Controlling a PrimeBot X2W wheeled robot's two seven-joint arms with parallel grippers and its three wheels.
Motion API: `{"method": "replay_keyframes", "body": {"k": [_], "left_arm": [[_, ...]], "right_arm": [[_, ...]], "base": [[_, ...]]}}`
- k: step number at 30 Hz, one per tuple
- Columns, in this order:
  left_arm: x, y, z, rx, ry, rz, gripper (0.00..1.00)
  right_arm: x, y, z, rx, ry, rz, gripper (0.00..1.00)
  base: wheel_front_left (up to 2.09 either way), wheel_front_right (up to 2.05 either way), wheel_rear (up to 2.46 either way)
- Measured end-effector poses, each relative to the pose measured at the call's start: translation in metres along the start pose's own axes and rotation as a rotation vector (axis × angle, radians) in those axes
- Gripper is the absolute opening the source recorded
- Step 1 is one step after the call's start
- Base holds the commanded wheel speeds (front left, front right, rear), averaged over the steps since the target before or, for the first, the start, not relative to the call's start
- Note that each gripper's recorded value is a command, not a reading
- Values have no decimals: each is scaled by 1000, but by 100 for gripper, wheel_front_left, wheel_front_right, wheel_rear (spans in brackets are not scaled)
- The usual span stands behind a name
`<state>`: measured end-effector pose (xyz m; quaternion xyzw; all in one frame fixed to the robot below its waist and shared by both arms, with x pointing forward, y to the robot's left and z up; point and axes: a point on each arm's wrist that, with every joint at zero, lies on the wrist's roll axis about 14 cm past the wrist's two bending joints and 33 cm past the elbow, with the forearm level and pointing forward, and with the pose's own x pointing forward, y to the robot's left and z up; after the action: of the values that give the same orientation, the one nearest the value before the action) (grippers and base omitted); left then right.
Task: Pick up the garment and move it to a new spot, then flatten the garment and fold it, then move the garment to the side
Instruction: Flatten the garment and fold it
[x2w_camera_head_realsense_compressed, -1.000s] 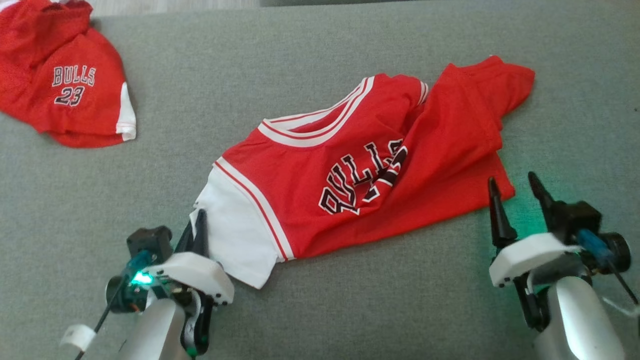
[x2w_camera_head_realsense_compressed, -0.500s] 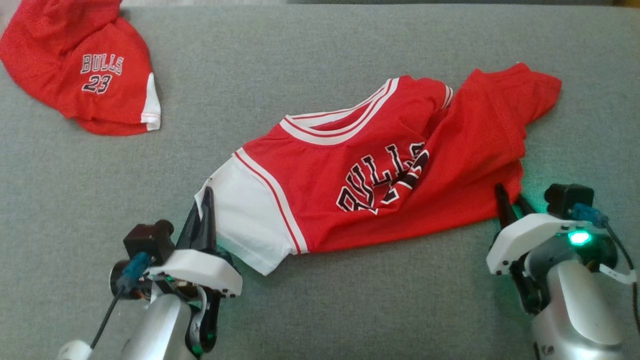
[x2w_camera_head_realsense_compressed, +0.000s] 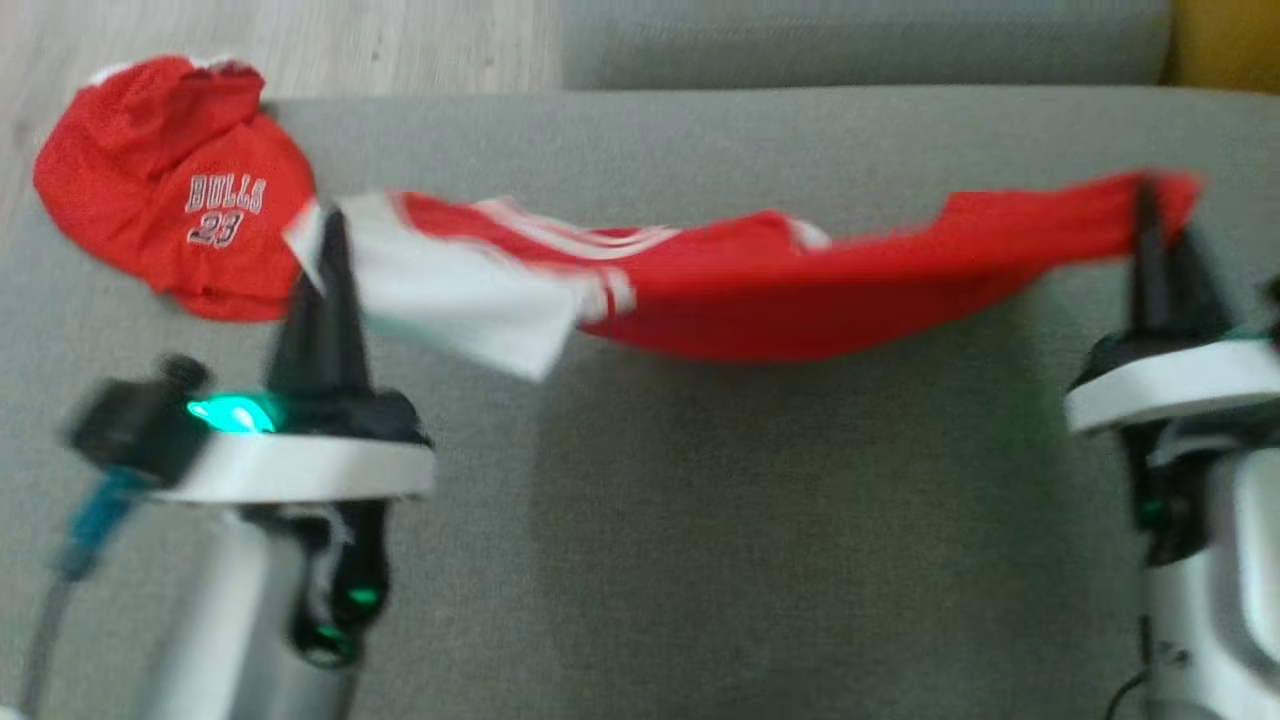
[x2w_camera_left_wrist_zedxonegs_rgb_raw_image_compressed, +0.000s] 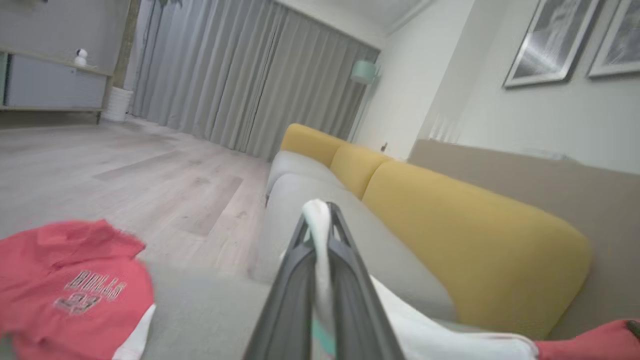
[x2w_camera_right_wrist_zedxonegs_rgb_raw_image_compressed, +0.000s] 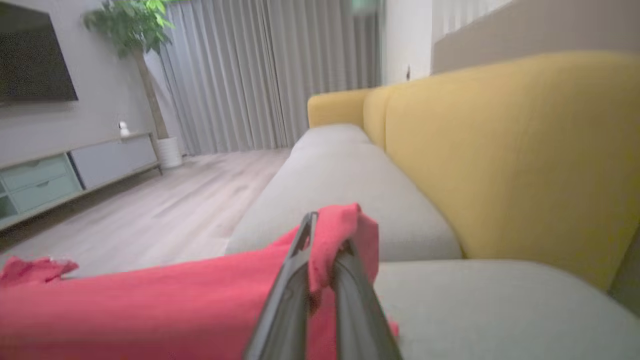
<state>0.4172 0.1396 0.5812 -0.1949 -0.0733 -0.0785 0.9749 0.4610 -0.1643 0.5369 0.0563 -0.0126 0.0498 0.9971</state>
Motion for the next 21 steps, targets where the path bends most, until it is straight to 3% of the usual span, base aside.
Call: {"method": "replay_keyframes", "body": {"k": [7,10,16,21], "left_arm": [[-1,-72,125,-2,-273,-251,0],[-8,-106,173,11,-375,-366,0],[4,-142,207,127,-401,-482,0],[74,-130,173,191,-245,-442,0]], "right_arm": [[-35,-13,147,-122,-400,-48,0],[-56,-14,188,-170,-499,-68,0],[-51,-14,204,-261,-466,-72,0],[12,-8,161,-267,-281,-6,0]], "base": [[0,0,0],[0,0,0],[0,0,0],[0,0,0]]}}
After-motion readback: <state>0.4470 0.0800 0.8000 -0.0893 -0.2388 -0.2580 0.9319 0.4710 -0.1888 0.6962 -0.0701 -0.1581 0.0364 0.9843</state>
